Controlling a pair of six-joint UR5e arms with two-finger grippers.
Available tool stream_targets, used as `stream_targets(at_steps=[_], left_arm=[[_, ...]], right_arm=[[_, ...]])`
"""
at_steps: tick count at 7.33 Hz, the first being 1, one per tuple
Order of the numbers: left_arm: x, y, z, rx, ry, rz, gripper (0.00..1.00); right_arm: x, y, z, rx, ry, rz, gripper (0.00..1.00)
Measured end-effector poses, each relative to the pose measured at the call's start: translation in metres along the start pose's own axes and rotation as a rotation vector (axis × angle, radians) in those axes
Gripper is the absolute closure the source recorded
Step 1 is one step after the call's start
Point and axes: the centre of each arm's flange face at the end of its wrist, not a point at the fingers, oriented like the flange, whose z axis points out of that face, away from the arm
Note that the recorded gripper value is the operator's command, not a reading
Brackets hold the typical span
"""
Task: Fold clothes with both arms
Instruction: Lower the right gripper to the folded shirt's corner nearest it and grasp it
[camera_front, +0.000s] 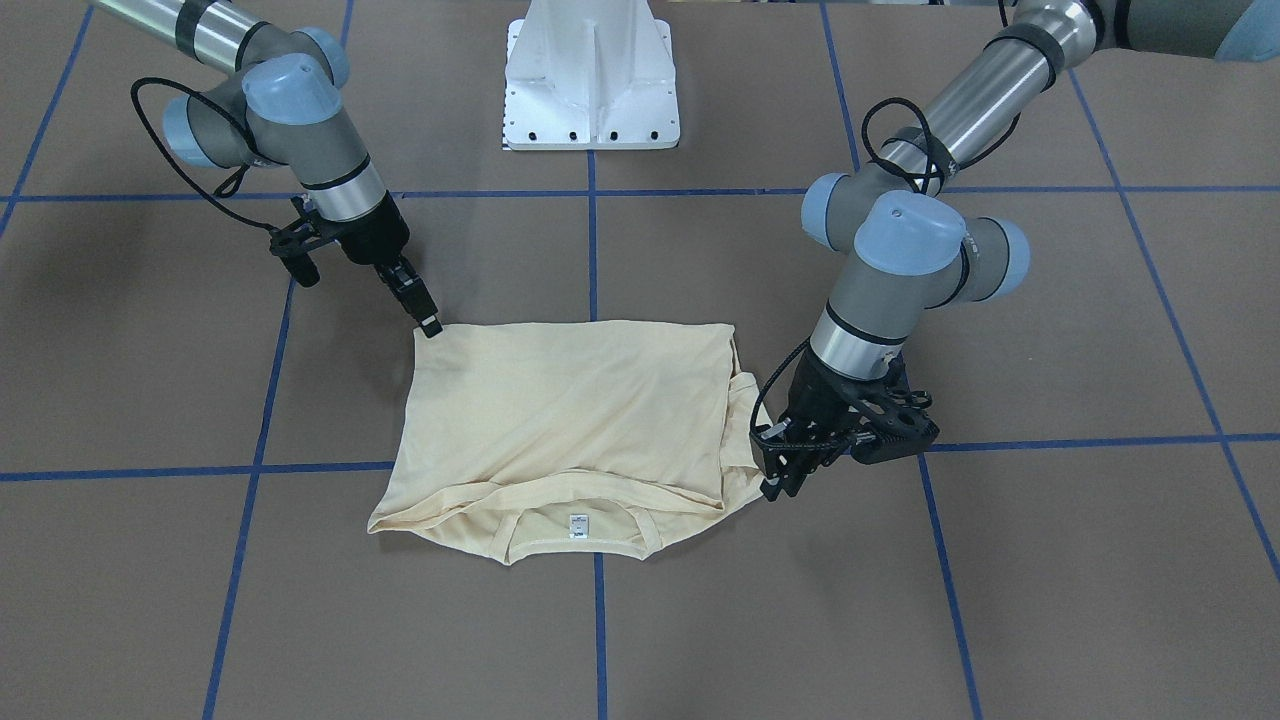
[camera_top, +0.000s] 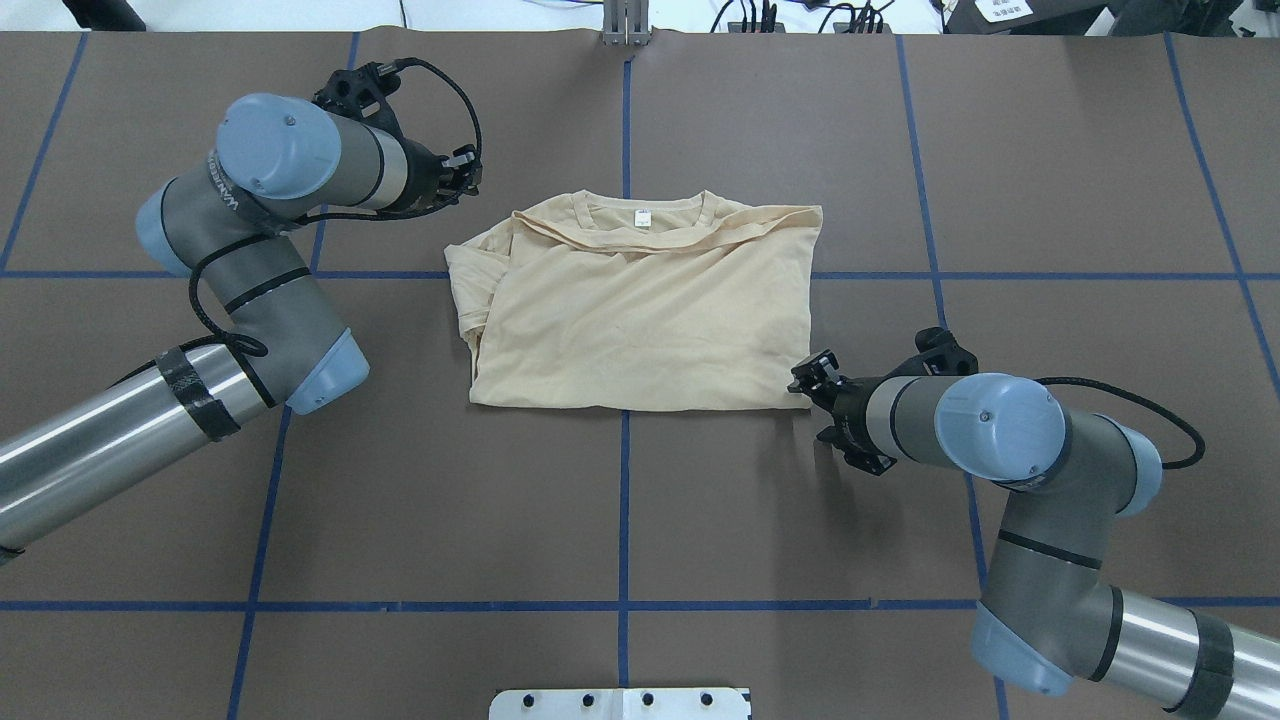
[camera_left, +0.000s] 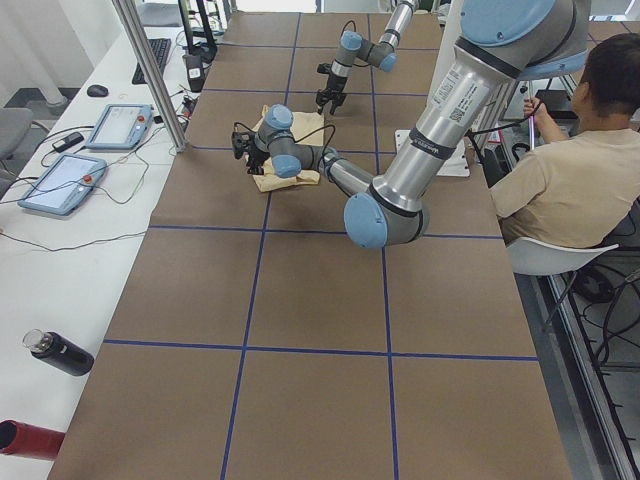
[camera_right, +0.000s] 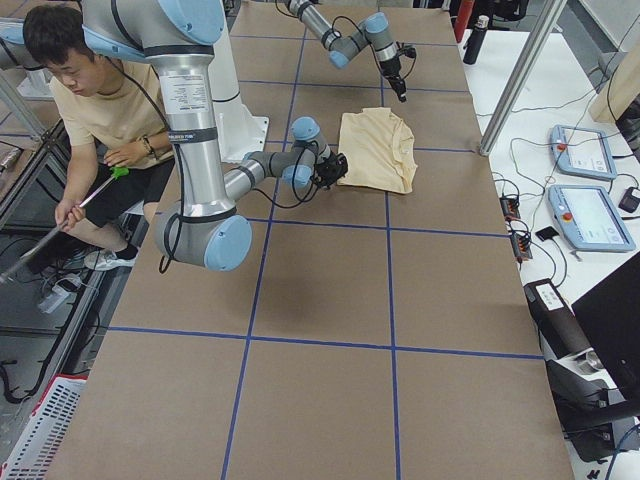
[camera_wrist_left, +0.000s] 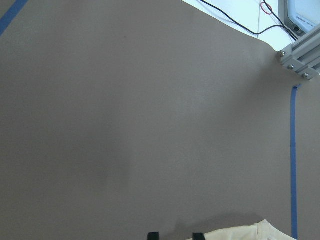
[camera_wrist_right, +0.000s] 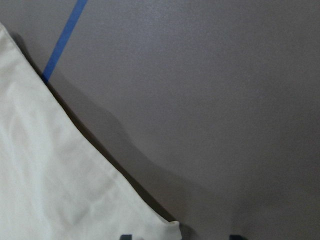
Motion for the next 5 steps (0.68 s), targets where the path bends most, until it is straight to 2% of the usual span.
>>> stream_targets(at_steps=[1,2,3,5], left_arm=[[-0.0004,-0.0008,0.0001,0.008,-0.001,0.0,0.65],[-0.0017,-0.001,0.0005,0.012,-0.003,0.001,0.65],[-0.0034,-0.0006,0.001,0.013,-0.006,0.001,0.65],[-0.0047,0.0,0.0018,0.013,-0.008,0.001,0.65]], right_arm=[[0.0007,0.0001,0.002,0.003,0.002,-0.001,0.35],[0.0006,0.0003,0.0029,0.005,0.002,-0.001,0.74],[0.0,0.0007,0.003,0.006,0.0,0.0,1.0],[-0.0015,0.001,0.0005,0.004,-0.004,0.003,1.0]])
